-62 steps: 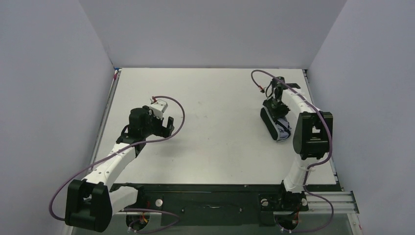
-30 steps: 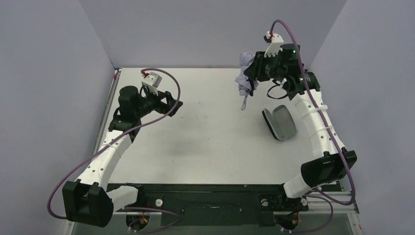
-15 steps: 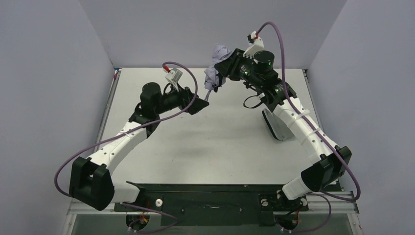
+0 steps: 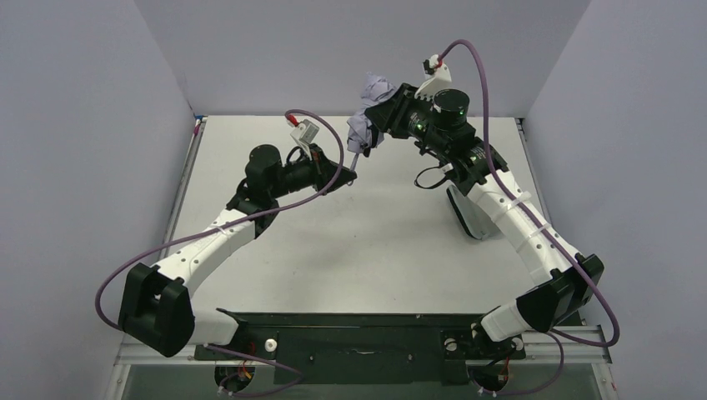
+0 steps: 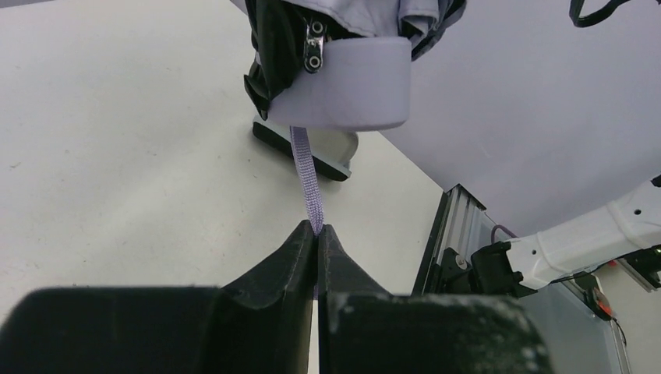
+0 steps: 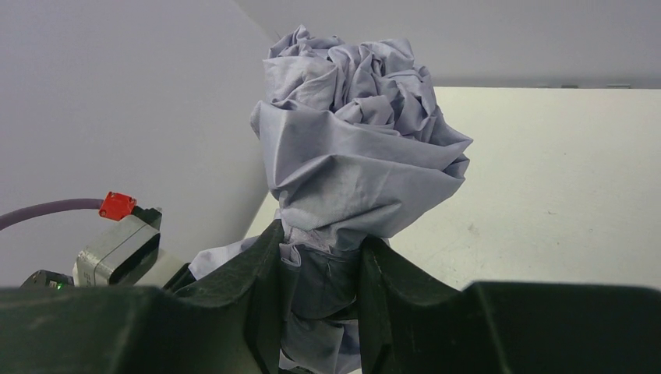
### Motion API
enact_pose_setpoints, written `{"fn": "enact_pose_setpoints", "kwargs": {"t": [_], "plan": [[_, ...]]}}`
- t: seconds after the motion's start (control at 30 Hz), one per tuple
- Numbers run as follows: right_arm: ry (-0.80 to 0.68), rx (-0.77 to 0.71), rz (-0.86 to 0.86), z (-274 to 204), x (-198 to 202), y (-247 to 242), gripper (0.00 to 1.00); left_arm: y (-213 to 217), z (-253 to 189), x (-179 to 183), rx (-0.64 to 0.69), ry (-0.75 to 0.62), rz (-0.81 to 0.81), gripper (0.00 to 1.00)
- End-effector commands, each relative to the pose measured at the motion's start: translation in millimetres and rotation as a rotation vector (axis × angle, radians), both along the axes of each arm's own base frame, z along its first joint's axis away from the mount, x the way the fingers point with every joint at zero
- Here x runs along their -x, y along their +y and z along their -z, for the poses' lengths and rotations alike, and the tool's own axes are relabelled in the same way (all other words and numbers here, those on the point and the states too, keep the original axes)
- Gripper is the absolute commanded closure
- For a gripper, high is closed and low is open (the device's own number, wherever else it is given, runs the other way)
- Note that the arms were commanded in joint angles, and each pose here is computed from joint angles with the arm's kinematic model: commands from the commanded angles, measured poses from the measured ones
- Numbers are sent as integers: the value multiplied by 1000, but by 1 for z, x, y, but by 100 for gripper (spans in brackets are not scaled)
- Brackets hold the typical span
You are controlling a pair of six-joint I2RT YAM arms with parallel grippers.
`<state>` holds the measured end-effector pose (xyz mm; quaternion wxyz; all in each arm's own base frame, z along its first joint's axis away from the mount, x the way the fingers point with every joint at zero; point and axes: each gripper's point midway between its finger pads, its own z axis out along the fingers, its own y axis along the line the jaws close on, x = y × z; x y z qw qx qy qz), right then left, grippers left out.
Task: Open the umbrella
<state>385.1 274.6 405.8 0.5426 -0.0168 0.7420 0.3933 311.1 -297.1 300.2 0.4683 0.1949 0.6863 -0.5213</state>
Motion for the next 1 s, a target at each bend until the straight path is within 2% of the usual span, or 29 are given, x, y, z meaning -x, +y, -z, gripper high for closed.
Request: {"fn": "enact_pose_setpoints", "kwargs": {"t": [0.0, 0.23, 0.5, 0.57, 0.6, 0.63, 0.67, 0.73, 0.97], "plan": [[-219, -99, 40, -80, 6, -16, 100, 4, -9, 16, 7, -52, 3, 100], [-253, -106, 83, -95, -2, -28, 100, 5, 16, 39, -38, -30, 35, 100], [-284, -95, 95, -102, -6, -37, 100, 5, 37, 74, -113, -46, 146, 100], [-287, -85, 57, -98, -2, -33, 100, 10, 30, 72, -114, -51, 143, 77], [-300, -86, 15, -99, 4, -29, 100, 16, 20, 65, -106, -68, 127, 57], [-301, -80, -6, -93, 5, -26, 100, 18, 12, 66, -95, -81, 146, 47], [-312, -79, -49, -94, 13, -22, 100, 26, -3, 57, -83, -110, 128, 33], [-320, -68, -99, -87, 22, -18, 100, 35, -21, 50, -69, -140, 136, 23], [-371, -121, -292, -87, 57, 0, 100, 39, -58, 47, -20, -187, 206, 19]]}}
